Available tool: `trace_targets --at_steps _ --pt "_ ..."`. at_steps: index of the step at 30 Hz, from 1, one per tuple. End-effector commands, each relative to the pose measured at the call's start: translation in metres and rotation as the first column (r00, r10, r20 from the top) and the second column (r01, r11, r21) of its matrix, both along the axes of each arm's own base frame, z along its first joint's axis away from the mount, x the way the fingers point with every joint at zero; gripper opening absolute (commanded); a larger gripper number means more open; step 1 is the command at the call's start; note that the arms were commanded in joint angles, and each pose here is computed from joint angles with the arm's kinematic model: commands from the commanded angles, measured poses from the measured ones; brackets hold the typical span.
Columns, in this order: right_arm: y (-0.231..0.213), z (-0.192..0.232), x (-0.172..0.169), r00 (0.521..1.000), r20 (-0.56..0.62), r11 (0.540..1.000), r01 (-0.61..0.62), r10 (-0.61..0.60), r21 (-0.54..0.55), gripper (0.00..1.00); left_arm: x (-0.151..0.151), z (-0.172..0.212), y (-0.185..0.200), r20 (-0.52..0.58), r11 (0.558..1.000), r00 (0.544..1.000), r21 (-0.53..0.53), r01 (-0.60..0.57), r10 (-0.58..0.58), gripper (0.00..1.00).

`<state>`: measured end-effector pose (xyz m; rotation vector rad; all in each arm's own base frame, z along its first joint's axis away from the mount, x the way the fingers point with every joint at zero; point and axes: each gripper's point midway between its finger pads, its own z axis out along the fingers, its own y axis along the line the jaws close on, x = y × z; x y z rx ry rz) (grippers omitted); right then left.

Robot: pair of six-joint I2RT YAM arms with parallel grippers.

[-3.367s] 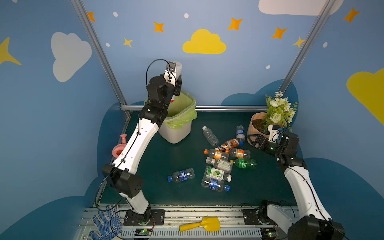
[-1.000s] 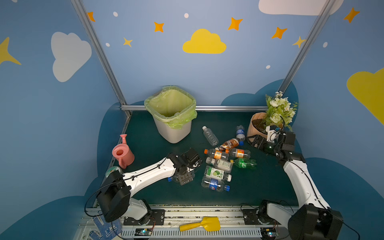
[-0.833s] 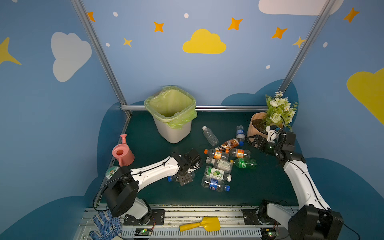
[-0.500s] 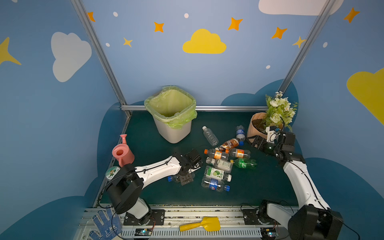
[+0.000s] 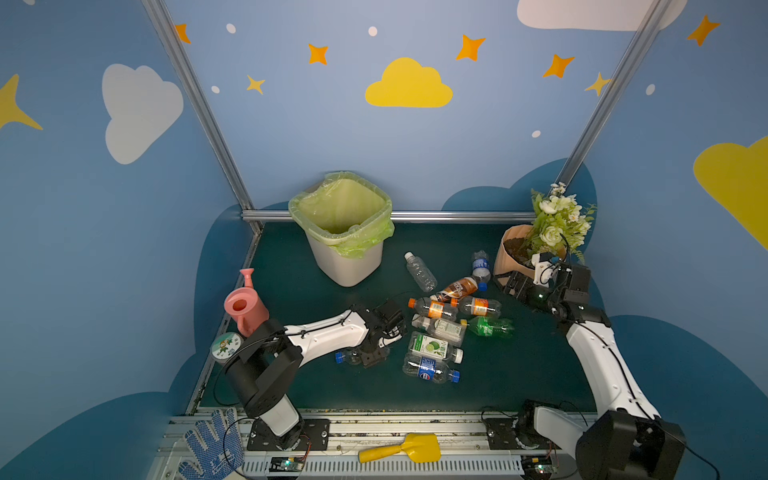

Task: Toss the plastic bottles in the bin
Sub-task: 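Close the left gripper around the blue-label bottle, then lift the blue-label bottle and carry it over the bin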

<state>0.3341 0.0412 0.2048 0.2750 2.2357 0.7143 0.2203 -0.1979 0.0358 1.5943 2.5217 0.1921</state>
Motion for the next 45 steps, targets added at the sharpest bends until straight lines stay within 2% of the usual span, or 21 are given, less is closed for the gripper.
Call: trace_targets --at_steps 1,8,11,14,17,21,24,27,30,31,33,36,39,41,43,44,45 --pt "-0.001 0.001 -0.003 1.000 0.012 1.000 -0.004 0.004 -0.006 0.97 0.001 0.000 0.000 -0.001 1.000 1.000 -0.013 -0.013 0.013 0.65" --pt "-0.003 0.004 -0.004 1.000 0.016 1.000 0.001 -0.001 -0.006 0.97 0.016 0.029 -0.008 0.078 0.992 0.996 -0.121 -0.043 0.053 0.50" --pt "-0.004 0.003 -0.004 1.000 0.015 1.000 0.005 -0.005 -0.005 0.97 0.024 0.046 -0.009 0.118 0.983 0.990 -0.173 -0.059 0.080 0.48" --pt "-0.004 0.004 -0.004 1.000 0.017 1.000 0.007 -0.007 -0.004 0.97 0.034 0.075 -0.012 0.187 0.966 0.974 -0.247 -0.076 0.125 0.46" --pt "-0.005 0.005 -0.004 1.000 0.020 1.000 0.010 -0.010 -0.004 0.97 0.050 0.126 -0.015 0.312 0.925 0.930 -0.375 -0.068 0.195 0.45" --pt "-0.005 0.006 -0.004 1.000 0.024 1.000 0.010 -0.010 -0.003 0.97 0.062 0.226 -0.016 0.506 0.822 0.807 -0.568 0.046 0.304 0.43" --pt "-0.003 0.007 -0.003 1.000 0.029 1.000 0.005 -0.005 0.006 0.97 0.060 0.307 -0.014 0.648 0.724 0.666 -0.651 0.229 0.371 0.43" --pt "0.000 0.010 -0.002 0.999 0.037 1.000 -0.010 0.010 0.017 0.96 0.052 0.387 -0.002 0.723 0.625 0.491 -0.681 0.383 0.487 0.42" --pt "0.001 0.012 -0.003 0.999 0.041 1.000 -0.015 0.014 0.019 0.96 0.045 0.453 0.009 0.750 0.560 0.321 -0.651 0.513 0.579 0.41" --pt "0.001 0.013 -0.004 0.999 0.044 1.000 -0.015 0.014 0.017 0.96 0.044 0.470 0.012 0.749 0.549 0.275 -0.640 0.538 0.603 0.41" --pt "0.001 0.014 -0.005 0.999 0.048 1.000 -0.016 0.016 0.016 0.96 0.046 0.497 0.017 0.726 0.526 0.219 -0.641 0.559 0.652 0.41" --pt "0.001 0.017 -0.008 0.998 0.053 1.000 -0.016 0.015 0.013 0.96 0.063 0.523 0.017 0.677 0.480 0.199 -0.670 0.567 0.709 0.41" --pt "0.002 0.021 -0.009 0.998 0.063 1.000 -0.016 0.015 0.013 0.96 0.107 0.527 0.027 0.616 0.461 0.178 -0.723 0.514 0.768 0.43" --pt "0.002 0.023 -0.010 0.998 0.068 1.000 -0.016 0.015 0.016 0.96 0.149 0.510 0.040 0.551 0.432 0.228 -0.801 0.414 0.803 0.45" --pt "0.003 0.025 -0.012 0.997 0.075 1.000 -0.020 0.019 0.017 0.96 0.191 0.479 0.056 0.457 0.390 0.286 -0.883 0.262 0.842 0.48" --pt "0.004 0.025 -0.012 0.997 0.075 1.000 -0.020 0.019 0.017 0.96 0.206 0.462 0.061 0.418 0.373 0.309 -0.907 0.198 0.854 0.52" --pt "0.003 0.026 -0.013 0.997 0.079 1.000 -0.019 0.018 0.017 0.96 0.219 0.444 0.064 0.386 0.360 0.338 -0.922 0.140 0.858 0.64"
